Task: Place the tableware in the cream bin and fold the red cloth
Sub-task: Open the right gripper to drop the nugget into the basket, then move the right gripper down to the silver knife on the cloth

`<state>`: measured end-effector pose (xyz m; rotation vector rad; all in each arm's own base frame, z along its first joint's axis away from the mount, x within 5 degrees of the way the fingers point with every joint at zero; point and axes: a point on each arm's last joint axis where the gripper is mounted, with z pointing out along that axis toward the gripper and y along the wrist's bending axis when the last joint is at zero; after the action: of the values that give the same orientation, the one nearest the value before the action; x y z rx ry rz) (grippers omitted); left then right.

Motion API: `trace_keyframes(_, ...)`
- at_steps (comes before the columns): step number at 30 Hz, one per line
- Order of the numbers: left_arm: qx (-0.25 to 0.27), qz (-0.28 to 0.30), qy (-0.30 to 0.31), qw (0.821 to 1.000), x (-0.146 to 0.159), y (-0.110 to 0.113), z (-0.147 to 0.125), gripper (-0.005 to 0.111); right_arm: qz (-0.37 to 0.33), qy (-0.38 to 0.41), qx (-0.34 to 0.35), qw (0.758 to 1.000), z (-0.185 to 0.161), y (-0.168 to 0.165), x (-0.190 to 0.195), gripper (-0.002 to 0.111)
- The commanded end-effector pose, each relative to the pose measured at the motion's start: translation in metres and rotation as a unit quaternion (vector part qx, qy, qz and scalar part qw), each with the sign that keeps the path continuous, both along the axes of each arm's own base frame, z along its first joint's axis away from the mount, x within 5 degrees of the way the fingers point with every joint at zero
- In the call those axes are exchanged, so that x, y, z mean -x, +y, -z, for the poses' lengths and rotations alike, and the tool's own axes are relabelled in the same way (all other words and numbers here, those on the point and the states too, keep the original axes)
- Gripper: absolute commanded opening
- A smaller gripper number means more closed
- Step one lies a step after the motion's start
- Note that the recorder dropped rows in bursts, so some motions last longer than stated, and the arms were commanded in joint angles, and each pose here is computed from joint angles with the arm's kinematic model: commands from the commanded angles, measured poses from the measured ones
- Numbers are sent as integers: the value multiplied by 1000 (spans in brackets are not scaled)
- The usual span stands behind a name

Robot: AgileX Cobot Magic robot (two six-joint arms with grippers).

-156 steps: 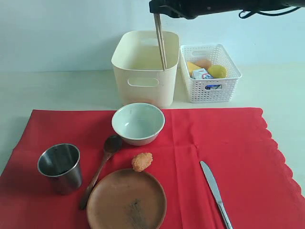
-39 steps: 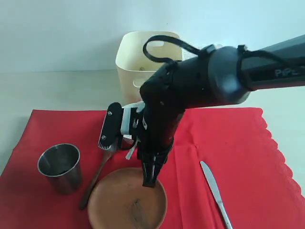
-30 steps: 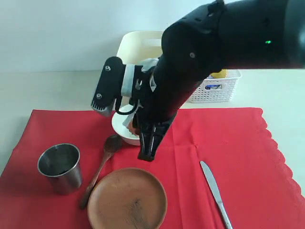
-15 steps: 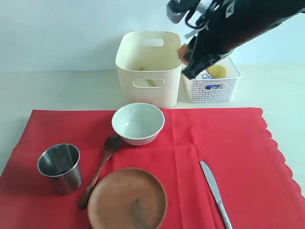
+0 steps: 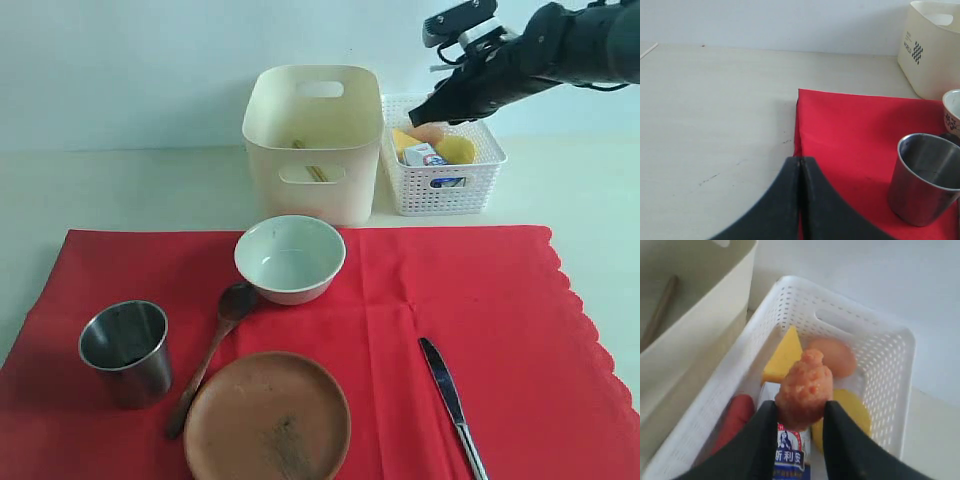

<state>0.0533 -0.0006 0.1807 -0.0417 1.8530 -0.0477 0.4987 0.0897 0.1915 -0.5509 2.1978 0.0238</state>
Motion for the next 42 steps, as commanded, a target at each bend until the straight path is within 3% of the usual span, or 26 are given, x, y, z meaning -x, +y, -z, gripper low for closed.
trace_keyframes(1,5,-1,-8,1000,0,0,-1,0,3,11,-10,1000,12,1,-17,1)
trace_keyframes(10,5,-1,-8,1000,0,0,-1,0,44,61,-47,996,25,-15,-22,41)
trace_keyframes(18,5,-1,-8,1000,0,0,-1,0,35,91,-57,994,-17,-16,-6,70)
trace_keyframes(31,5,-1,-8,1000,0,0,-1,0,29,108,-69,991,-77,-19,38,70)
trace_keyframes(42,5,-1,-8,1000,0,0,-1,0,38,84,-69,993,-108,-29,113,68)
